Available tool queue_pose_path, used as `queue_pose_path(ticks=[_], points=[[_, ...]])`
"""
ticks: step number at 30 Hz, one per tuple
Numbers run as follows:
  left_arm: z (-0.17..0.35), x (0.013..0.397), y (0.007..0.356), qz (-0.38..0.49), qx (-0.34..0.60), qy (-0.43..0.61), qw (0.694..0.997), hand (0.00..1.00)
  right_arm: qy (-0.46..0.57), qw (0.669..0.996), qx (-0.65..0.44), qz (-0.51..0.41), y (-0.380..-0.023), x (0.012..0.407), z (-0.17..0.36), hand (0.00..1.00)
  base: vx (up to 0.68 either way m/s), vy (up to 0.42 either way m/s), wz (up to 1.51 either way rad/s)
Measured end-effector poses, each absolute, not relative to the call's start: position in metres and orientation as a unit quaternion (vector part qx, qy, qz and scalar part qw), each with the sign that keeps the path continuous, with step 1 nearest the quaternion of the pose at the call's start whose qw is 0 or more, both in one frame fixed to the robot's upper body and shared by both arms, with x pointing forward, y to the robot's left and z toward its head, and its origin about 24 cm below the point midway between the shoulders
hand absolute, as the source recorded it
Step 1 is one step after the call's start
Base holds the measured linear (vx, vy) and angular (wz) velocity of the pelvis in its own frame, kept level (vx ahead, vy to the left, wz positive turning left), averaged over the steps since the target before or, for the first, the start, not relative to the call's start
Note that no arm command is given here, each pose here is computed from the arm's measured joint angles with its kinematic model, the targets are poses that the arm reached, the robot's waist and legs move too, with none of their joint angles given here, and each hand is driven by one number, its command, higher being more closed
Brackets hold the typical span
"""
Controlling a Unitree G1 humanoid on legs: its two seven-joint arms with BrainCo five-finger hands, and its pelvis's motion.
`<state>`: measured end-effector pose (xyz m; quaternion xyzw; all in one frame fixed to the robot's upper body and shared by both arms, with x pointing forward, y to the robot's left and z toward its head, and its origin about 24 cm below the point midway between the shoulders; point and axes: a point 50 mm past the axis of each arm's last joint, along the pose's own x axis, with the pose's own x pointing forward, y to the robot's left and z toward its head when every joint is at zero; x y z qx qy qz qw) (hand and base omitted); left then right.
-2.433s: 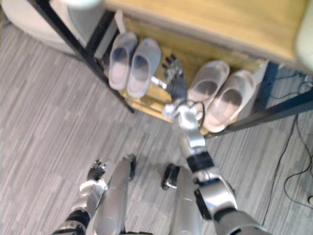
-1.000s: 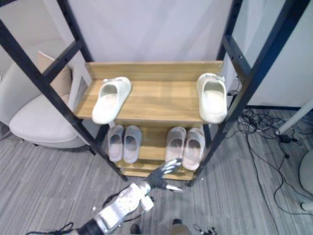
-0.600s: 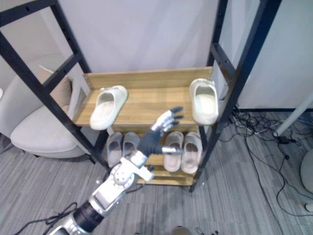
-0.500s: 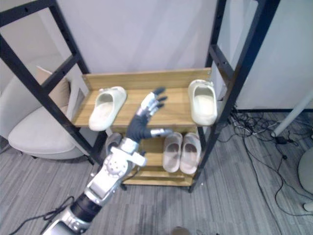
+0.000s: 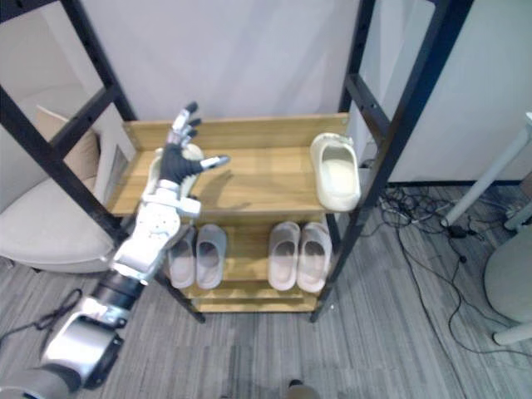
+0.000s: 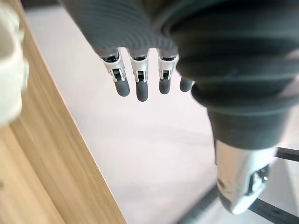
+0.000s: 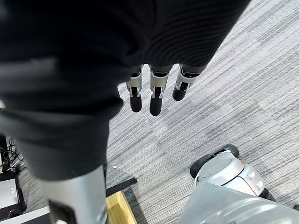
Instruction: Organize the slippers on the shoe rack
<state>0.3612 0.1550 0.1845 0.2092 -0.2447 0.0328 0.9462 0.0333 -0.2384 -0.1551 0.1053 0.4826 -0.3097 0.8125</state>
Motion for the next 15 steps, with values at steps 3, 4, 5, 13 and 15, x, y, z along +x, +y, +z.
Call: queue_pose_path(ticks=[3, 4, 5, 13, 15], points=[[0.189, 0.367, 0.165, 0.051, 0.228, -0.239, 0.943, 0.00, 0.480, 0.815, 0.108, -0.307, -0.238, 0.035, -0.155, 0.00, 0.00, -0.009, -0.05], [0.189, 0.367, 0.166, 0.052, 0.229, -0.239, 0.942, 0.00, 0.480, 0.815, 0.108, -0.306, -0.238, 0.035, -0.155, 0.00, 0.01, -0.009, -0.07], [0.190, 0.367, 0.171, 0.056, 0.237, -0.237, 0.941, 0.00, 0.476, 0.817, 0.107, -0.307, -0.238, 0.036, -0.154, 0.00, 0.01, -0.006, -0.05], [0.207, 0.375, 0.195, 0.089, 0.302, -0.232, 0.920, 0.00, 0.464, 0.826, 0.109, -0.300, -0.239, 0.042, -0.152, 0.00, 0.01, -0.006, -0.04], [0.207, 0.376, 0.201, 0.099, 0.327, -0.225, 0.912, 0.00, 0.461, 0.829, 0.111, -0.298, -0.239, 0.043, -0.151, 0.00, 0.03, -0.005, -0.05]])
